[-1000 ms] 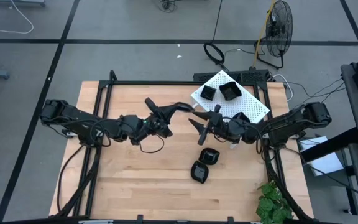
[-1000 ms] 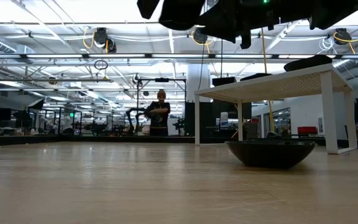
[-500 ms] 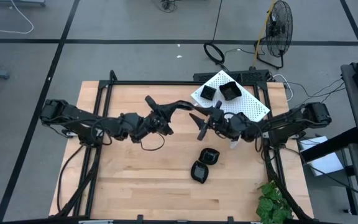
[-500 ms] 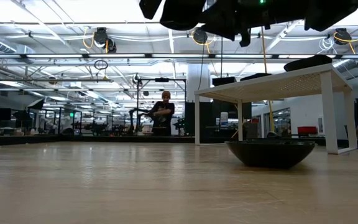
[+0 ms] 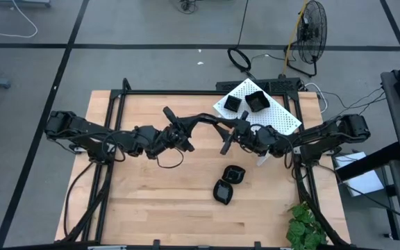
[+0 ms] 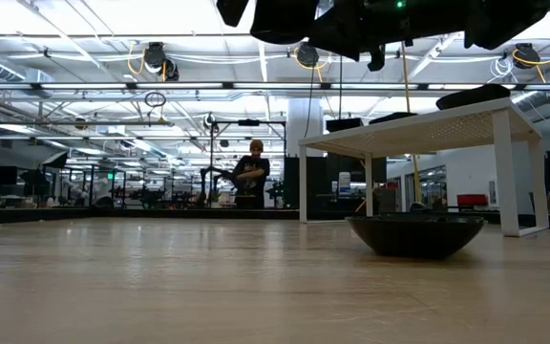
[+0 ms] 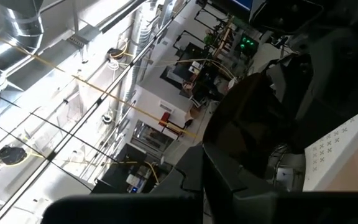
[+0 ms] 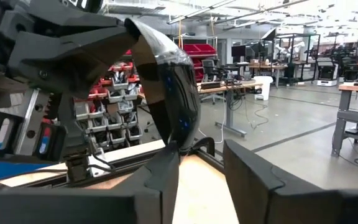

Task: Pick & Place Mini shaped plates
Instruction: Stack the black leaf shaped plate on top of the other black leaf shaped plates on the shelf

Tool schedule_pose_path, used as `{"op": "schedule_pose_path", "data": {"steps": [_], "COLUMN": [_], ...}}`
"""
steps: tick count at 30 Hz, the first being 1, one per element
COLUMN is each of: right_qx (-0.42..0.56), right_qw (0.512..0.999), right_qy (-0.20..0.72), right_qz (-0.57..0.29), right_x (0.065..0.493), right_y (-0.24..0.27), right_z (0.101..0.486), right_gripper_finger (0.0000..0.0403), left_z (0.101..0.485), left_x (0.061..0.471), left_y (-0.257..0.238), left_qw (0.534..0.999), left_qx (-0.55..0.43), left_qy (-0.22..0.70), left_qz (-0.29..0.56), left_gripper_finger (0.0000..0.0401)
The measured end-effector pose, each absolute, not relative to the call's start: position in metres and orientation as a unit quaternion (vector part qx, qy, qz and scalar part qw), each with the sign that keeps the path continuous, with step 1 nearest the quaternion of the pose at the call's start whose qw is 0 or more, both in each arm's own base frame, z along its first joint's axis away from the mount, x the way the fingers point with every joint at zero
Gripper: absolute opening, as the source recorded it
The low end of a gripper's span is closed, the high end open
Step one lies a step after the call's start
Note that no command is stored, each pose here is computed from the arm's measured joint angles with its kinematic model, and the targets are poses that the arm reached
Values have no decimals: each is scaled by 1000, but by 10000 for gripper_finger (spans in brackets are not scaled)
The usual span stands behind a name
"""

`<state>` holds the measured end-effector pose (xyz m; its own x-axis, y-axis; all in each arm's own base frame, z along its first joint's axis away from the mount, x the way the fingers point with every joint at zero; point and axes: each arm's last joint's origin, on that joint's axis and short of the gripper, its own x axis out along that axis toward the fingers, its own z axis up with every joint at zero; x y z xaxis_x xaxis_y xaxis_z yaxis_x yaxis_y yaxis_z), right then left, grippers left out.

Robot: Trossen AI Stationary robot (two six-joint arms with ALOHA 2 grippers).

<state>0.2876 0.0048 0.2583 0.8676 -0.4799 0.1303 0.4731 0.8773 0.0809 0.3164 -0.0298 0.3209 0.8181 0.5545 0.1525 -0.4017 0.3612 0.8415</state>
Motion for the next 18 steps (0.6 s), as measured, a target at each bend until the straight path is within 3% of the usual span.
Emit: {"op": "schedule_pose_path", "data": {"steps": [11, 18], "right_qx": [1, -10], "right_qw": [972, 973], "right_qy": [-69, -69], "right_qz": [-226, -222], "right_x": [288, 288], "right_y": [6, 7], "right_z": [258, 259], "right_gripper_finger": [10, 2], "left_z": [320, 319], "left_x": [318, 317], "left_y": [-32, -41], "left_qw": [854, 891], "left_qx": [446, 380], "left_qy": [50, 26], "left_qz": [263, 245], "left_gripper_finger": [9, 77]}}
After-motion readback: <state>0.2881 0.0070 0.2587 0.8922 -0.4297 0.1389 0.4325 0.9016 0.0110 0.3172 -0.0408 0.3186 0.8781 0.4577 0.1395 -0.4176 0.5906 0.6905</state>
